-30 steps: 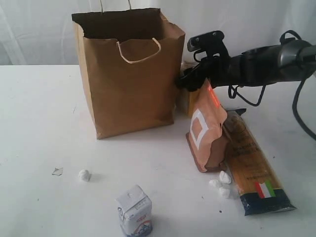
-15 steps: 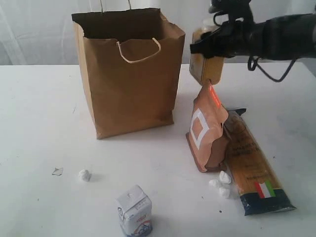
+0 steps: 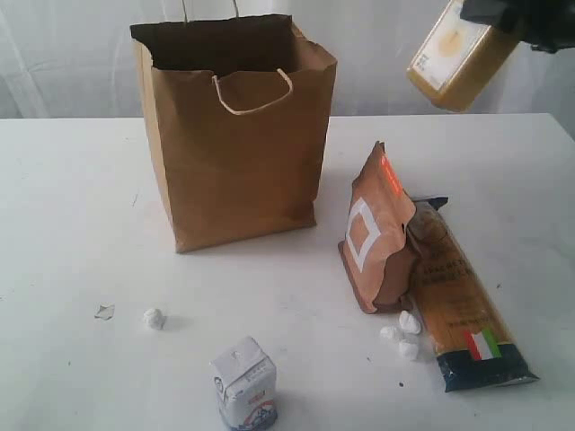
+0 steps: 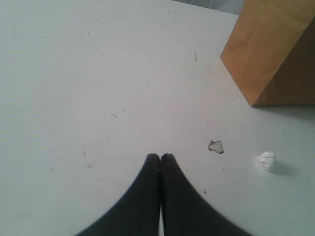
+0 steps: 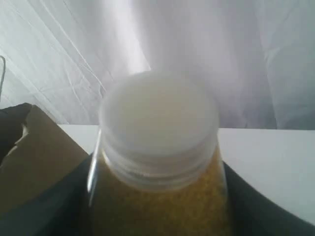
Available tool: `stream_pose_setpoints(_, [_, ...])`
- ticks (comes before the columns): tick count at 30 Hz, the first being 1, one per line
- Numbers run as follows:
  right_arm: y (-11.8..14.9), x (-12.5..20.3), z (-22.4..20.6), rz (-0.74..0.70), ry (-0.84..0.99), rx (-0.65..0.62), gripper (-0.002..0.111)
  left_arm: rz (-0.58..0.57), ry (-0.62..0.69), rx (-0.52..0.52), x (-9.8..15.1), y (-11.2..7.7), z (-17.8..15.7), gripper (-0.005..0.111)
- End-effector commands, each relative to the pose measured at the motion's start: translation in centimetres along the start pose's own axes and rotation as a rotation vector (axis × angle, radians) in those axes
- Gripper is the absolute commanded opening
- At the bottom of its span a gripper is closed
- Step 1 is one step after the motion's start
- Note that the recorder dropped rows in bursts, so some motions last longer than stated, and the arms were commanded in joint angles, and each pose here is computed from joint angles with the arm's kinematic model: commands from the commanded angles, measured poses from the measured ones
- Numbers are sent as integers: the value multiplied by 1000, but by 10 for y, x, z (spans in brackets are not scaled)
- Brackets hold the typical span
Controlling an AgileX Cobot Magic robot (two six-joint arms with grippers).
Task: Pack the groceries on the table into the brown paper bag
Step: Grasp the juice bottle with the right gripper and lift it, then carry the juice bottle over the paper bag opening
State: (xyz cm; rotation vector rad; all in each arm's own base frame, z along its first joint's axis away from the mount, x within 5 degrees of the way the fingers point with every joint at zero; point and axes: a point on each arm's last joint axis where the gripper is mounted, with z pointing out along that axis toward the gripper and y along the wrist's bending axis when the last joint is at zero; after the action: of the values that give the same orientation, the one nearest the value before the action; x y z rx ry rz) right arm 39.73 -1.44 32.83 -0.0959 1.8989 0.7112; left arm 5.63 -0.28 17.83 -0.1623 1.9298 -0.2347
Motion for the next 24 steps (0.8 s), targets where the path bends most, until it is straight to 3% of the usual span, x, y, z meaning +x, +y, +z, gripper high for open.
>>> stream_pose_setpoints(1, [40, -27, -37, -16, -59, -177, 0, -6, 2, -2, 1, 0, 1, 0])
stream_pose_setpoints(8, [95, -48, -69, -93, -157, -269, 0, -6, -3, 1, 1, 0, 1, 0])
stream_pose_setpoints(15, [156, -67, -75, -117, -239, -455, 0, -6, -5, 2, 1, 0, 1, 0])
stream_pose_setpoints(24, [209, -53, -57, -57, -202, -667, 0, -6, -32, 16, -2, -1, 1, 0])
